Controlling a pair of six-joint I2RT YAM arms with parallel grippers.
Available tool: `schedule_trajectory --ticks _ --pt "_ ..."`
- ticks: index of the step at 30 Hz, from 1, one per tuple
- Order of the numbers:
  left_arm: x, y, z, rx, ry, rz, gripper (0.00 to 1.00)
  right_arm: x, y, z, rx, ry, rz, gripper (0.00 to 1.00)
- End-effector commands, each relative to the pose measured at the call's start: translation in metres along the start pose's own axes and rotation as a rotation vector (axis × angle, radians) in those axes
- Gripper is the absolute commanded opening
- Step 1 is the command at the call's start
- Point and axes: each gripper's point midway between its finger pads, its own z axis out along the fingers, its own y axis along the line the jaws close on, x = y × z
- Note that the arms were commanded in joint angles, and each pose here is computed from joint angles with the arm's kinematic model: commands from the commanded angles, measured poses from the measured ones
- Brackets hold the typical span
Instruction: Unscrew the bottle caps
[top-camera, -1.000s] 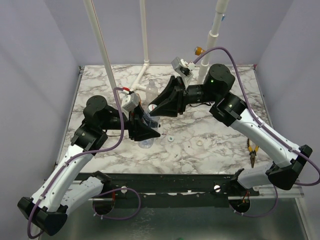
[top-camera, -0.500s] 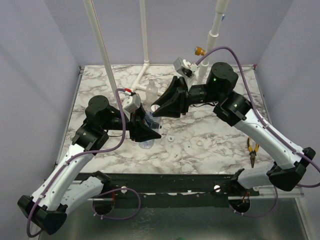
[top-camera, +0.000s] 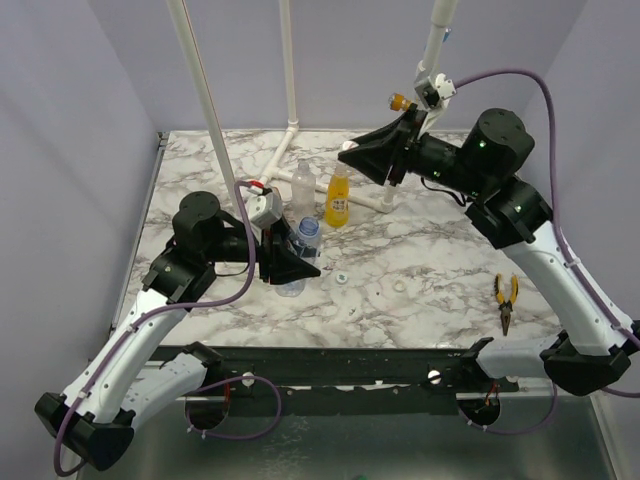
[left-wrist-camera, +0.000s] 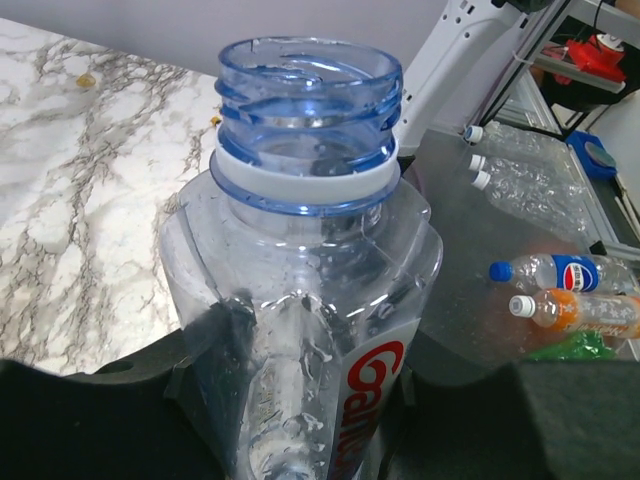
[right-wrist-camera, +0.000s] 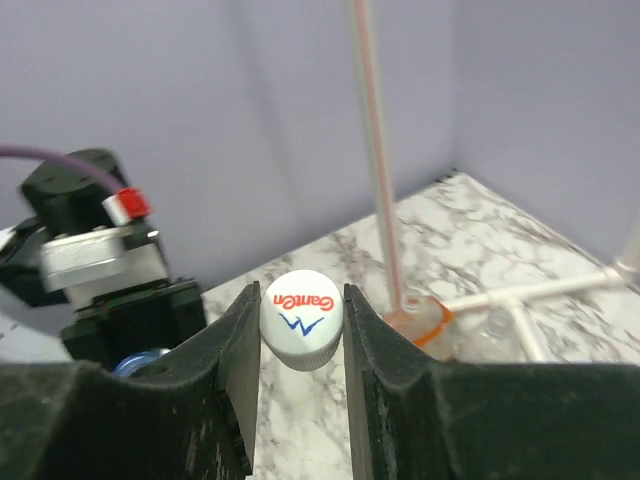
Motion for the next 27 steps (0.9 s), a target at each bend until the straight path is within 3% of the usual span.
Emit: schedule_trajectory --ticks 1,7,16,20,23,27 --pt "0.005 0.007 -0.004 -0.051 0.004 0.049 0.16 0.044 -0.069 -0.018 0.351 0.099 0.112 0.01" --pt "0.001 0.017 -0.009 -0.138 -0.014 0.110 0.16 0.165 -0.114 -0.058 0.582 0.268 0.261 0.01" --pt "-0.035 0.029 -0.013 -0.237 -0.078 0.206 0.17 0.280 -0.126 -0.114 0.802 0.375 0.481 0.01" --pt "-0.030 0.028 -0.010 -0.217 -0.077 0.165 0.17 0.329 -0.122 -0.128 0.849 0.425 0.587 0.01" --pt "-0.022 0.028 -0.011 -0.216 -0.071 0.145 0.17 0.354 -0.104 -0.123 0.745 0.457 0.659 0.07" --pt "-0.020 0.027 -0.011 -0.219 -0.071 0.146 0.17 0.393 -0.097 -0.140 0.796 0.548 0.746 0.06"
